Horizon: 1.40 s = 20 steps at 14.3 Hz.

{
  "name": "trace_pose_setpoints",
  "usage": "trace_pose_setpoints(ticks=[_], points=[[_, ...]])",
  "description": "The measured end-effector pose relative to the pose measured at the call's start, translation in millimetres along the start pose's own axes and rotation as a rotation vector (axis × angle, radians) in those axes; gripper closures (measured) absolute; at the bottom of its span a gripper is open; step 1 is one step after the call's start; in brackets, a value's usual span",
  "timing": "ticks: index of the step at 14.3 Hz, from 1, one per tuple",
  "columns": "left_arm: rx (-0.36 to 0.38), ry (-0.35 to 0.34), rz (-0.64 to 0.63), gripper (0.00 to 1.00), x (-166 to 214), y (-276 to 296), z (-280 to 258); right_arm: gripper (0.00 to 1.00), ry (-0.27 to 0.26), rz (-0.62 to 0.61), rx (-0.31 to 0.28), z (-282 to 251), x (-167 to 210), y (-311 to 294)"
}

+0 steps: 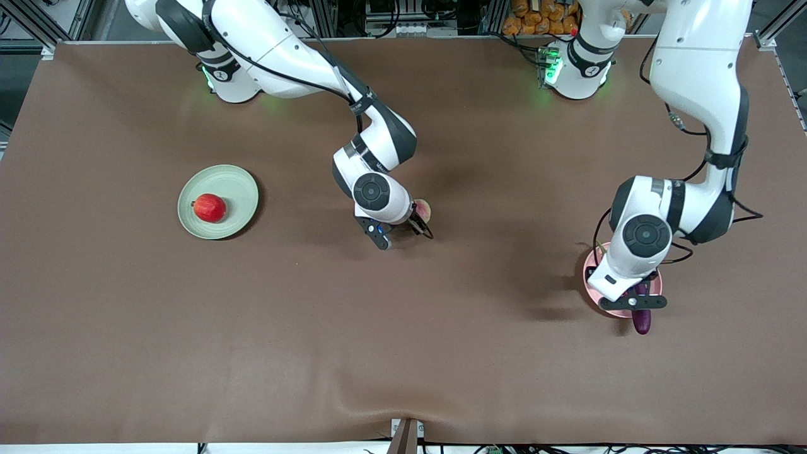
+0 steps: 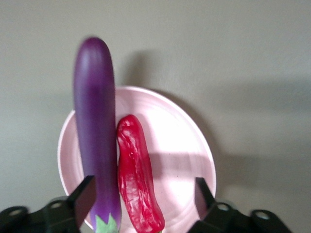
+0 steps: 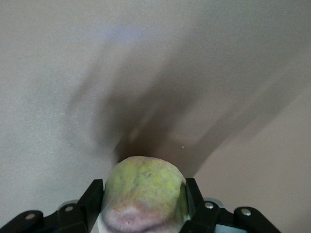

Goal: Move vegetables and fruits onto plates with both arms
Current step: 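Carry the peach to the green plate while the left gripper withdraws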

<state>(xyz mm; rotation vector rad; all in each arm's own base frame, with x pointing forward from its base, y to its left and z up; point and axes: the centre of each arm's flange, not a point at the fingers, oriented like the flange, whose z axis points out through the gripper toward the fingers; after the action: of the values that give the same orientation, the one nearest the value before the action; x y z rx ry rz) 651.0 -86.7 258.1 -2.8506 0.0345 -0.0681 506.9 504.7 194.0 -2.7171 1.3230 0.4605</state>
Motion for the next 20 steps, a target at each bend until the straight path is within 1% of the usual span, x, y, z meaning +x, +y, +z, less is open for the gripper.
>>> trace_pose_setpoints(ticks=[1, 2, 3, 4, 6, 8, 9, 10, 11, 12, 13, 14, 16, 18, 20], points=[[-0.006, 0.019, -0.003, 0.0, 1.8, -1.2, -13.1, 0.27, 0.001, 0.003, 0.005, -2.2, 2.0, -1.6], [-0.011, 0.039, -0.005, 0.0, 3.1, -2.2, -26.3, 0.28, 0.002, 0.009, 0.005, -8.1, 7.5, -4.0], [-0.017, 0.058, -0.006, 0.0, 4.2, -2.7, -39.1, 0.28, -0.002, 0.02, -0.017, -17.6, 17.2, -5.8], [-0.025, 0.077, -0.006, 0.0, 4.8, -2.4, -52.6, 0.28, -0.013, 0.017, -0.06, -32.8, 32.3, -6.3], [-0.032, 0.096, -0.007, 0.0, 3.2, -3.4, -78.3, 0.28, -0.058, -0.068, -0.151, -79.9, 74.7, 0.8], [-0.03, 0.091, -0.01, 0.0, -1.5, -10.8, -104.7, 0.28, -0.114, -0.15, -0.2, -135.8, 128.3, 21.2], [-0.04, 0.085, 0.002, 0.0, -4.6, -15.2, -118.1, 0.28, -0.142, -0.189, -0.212, -160.2, 155.8, 34.6], [-0.064, 0.073, 0.018, 0.0, -8.1, -20.0, -130.5, 0.28, -0.165, -0.239, -0.217, -179.2, 183.3, 49.6], [-0.101, 0.059, 0.028, 0.0, -11.4, -27.4, -141.3, 0.28, -0.175, -0.304, -0.222, -191.3, 210.1, 67.1], [-0.141, 0.045, 0.033, 0.0, -14.3, -40.3, -150.5, 0.28, -0.166, -0.376, -0.239, -197.8, 235.1, 87.6], [-0.178, 0.03, 0.042, 0.0, -17.6, -54.9, -158.4, 0.28, -0.154, -0.432, -0.269, -199.6, 254.5, 108.2], [-0.201, 0.012, 0.056, 0.0, -22.1, -69.3, -165.4, 0.28, -0.146, -0.47, -0.298, -198.1, 267.8, 126.4], [-0.215, -0.035, 0.074, 0.0, -33.7, -91.6, -184.1, 0.28, -0.151, -0.531, -0.323, -193.7, 288.5, 155.5], [-0.216, -0.076, 0.077, 0.0, -42.8, -101.6, -212.7, 0.28, -0.179, -0.58, -0.315, -191.3, 314.7, 180.7], [-0.214, -0.113, 0.067, 0.0, -50.8, -115.8, -240.0, 0.28, -0.189, -0.612, -0.306, -184.0, 339.0, 203.3]])
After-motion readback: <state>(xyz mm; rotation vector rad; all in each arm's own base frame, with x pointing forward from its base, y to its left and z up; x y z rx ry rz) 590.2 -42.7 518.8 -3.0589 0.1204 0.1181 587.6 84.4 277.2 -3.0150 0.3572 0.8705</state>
